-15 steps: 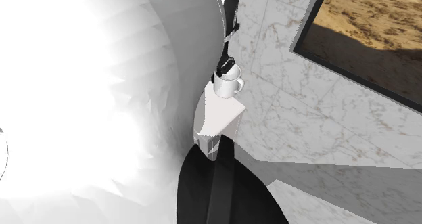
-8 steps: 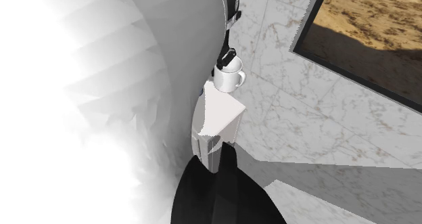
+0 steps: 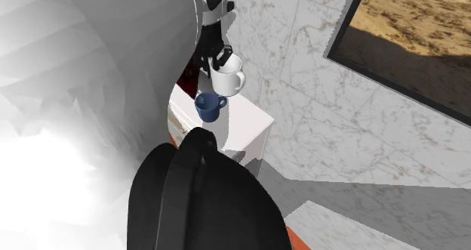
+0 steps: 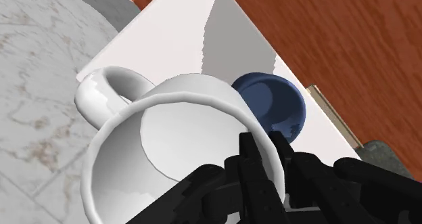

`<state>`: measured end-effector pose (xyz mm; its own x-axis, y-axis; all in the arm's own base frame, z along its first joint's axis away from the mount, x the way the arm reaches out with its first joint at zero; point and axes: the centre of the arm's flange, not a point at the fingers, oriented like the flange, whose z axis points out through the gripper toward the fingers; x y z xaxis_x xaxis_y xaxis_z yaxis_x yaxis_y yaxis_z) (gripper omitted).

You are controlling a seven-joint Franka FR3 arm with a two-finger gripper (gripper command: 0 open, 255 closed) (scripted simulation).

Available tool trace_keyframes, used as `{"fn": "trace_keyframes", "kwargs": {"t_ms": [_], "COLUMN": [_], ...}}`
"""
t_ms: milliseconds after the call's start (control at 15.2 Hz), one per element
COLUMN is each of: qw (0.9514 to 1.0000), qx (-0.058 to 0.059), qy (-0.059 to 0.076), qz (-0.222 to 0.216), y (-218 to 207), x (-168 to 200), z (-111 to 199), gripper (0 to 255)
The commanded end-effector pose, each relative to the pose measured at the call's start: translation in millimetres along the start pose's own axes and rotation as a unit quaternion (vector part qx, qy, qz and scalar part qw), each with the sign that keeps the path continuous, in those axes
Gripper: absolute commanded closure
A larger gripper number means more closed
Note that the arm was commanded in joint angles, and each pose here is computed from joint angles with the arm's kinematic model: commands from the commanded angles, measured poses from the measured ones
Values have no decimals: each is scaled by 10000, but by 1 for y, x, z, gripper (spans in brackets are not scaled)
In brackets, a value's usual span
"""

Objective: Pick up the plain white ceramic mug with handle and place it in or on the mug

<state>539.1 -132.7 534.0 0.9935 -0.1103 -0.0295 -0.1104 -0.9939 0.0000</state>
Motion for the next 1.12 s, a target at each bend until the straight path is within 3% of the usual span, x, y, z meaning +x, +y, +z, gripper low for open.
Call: {"fn": "trace_keyframes", "kwargs": {"t_ms": [0,132,1056], "qw": [10000,10000,10000], "qx": [2,2,2], "qy": [2,2,2], "qz": [5,5,5], "y": [-25,-57,-57], "x": [9,18,20], "z": [-4,-10,64], "gripper": [255,255,255]}}
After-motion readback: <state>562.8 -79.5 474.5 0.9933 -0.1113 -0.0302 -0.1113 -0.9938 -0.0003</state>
